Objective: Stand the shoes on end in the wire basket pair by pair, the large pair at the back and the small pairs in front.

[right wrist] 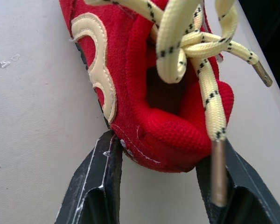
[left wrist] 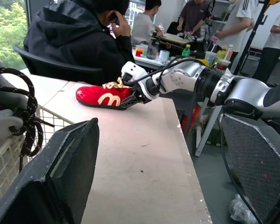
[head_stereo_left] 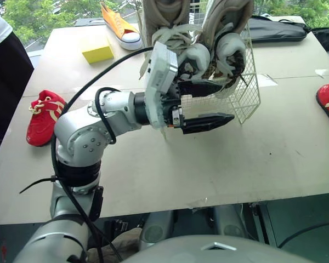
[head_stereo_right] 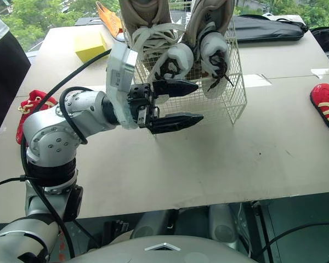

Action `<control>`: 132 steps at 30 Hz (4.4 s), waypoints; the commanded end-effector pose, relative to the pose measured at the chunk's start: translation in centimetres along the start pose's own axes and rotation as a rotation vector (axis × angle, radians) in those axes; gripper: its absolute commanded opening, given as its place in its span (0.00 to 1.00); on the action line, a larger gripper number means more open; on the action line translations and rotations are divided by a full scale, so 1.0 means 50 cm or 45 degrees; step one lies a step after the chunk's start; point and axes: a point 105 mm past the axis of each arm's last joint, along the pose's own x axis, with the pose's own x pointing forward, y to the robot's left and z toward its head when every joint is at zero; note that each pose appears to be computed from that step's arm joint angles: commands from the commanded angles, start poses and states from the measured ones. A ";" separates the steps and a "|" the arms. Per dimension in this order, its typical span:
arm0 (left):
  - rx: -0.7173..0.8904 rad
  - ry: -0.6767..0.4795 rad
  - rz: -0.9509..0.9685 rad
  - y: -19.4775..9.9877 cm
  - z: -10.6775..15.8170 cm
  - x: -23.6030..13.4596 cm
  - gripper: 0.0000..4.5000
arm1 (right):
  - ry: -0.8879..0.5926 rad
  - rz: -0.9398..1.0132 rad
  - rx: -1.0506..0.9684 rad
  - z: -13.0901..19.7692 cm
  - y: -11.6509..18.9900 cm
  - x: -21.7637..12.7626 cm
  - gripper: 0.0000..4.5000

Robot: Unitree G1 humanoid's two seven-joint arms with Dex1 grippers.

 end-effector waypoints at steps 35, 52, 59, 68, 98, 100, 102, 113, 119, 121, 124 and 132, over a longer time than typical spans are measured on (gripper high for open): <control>-0.333 0.490 -0.697 0.023 0.067 -0.023 1.00 | -1.513 1.396 -1.966 0.270 0.408 -0.611 0.02; -0.404 0.321 -0.569 0.020 0.072 -0.064 0.12 | -1.296 1.633 -1.672 0.276 0.450 -0.558 0.58; -0.139 -0.234 -0.208 0.046 0.143 -0.122 0.12 | -0.933 1.819 -0.489 0.297 0.408 -0.462 0.93; 0.010 -0.339 0.012 0.055 0.116 -0.119 0.12 | -0.829 2.207 0.021 0.303 0.511 -0.512 0.93; 0.134 0.010 0.269 -0.012 0.004 -0.172 0.81 | -1.393 1.644 -0.481 0.315 0.465 -0.445 0.12; 0.122 -0.021 0.254 -0.036 0.000 -0.168 0.81 | -1.460 1.558 -0.475 0.334 0.448 -0.428 0.12; 0.135 0.008 0.244 -0.060 -0.013 -0.168 0.81 | -1.485 1.521 -0.507 0.335 0.442 -0.411 0.12; 0.172 0.052 0.326 -0.091 -0.030 -0.191 0.81 | -1.401 1.536 -0.740 0.274 0.474 -0.309 0.12; 0.185 0.037 0.363 -0.082 -0.023 -0.184 0.81 | -1.195 1.640 -0.779 0.216 0.496 -0.238 0.12; 0.187 0.041 0.373 -0.079 -0.023 -0.186 0.81 | -1.159 1.650 -0.779 0.212 0.491 -0.224 0.12; 0.171 0.036 0.396 -0.073 -0.024 -0.193 0.81 | -1.135 1.672 -0.804 0.211 0.486 -0.218 0.34; 0.150 -0.002 0.537 -0.064 -0.020 -0.220 0.81 | -1.218 1.640 -0.827 0.256 0.456 -0.259 0.92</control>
